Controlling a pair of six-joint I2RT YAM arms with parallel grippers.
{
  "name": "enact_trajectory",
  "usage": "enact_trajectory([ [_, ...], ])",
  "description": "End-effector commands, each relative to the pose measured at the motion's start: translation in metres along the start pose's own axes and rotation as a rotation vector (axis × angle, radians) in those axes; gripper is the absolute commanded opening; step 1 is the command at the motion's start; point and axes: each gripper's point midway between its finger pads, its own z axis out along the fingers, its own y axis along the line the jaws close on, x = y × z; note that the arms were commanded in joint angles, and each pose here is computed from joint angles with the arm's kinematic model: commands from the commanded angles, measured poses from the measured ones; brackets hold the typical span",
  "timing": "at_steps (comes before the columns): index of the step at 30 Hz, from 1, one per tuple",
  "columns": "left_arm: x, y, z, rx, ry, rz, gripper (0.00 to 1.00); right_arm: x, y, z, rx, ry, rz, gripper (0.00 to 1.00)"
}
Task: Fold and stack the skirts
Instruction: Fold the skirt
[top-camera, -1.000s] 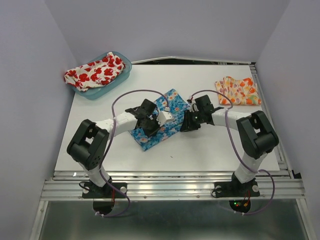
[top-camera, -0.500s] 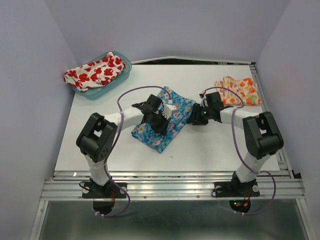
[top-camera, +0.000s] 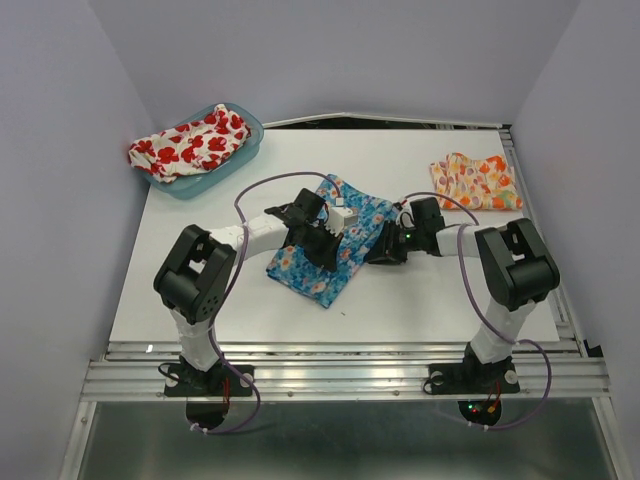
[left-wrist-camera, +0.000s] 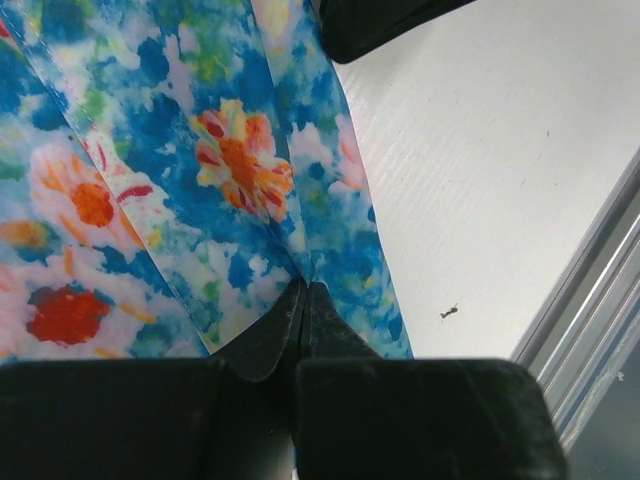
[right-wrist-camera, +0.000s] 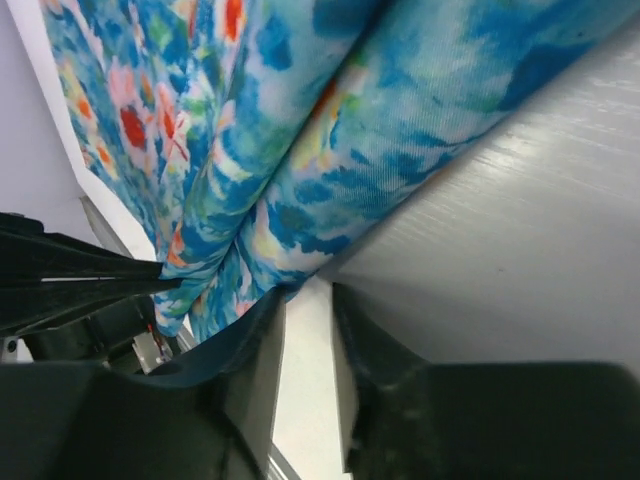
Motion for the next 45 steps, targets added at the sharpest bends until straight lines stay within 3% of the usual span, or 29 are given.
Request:
enact_trajectory([
  [1, -0.02, -0.016, -0.011, 0.028, -0.061, 0.03, 0.01, -0.008, 0.002, 0.012, -0.033, -0.004, 0.016, 0.29],
  [11, -0.026, -0.037, -0.004, 0.041, -0.057, 0.08, 0.0, -0.005, -0.005, 0.014, -0.014, -0.004, 0.012, 0.01],
  [19, -0.025, -0.038, 0.004, 0.039, -0.047, 0.06, 0.0, -0.002, -0.007, 0.011, -0.005, -0.006, 0.003, 0.01],
  [29, -0.053, -0.044, 0.003, 0.056, -0.088, 0.046, 0.0, 0.003, -0.014, 0.004, 0.048, -0.001, -0.034, 0.01],
  [40, -0.023, -0.041, 0.015, 0.069, -0.014, 0.039, 0.0, -0.004, -0.009, 0.0, 0.052, -0.017, -0.053, 0.01],
  [45, -0.024, -0.045, 0.023, 0.098, -0.02, 0.028, 0.05, -0.005, -0.001, -0.001, 0.022, -0.009, -0.061, 0.09],
])
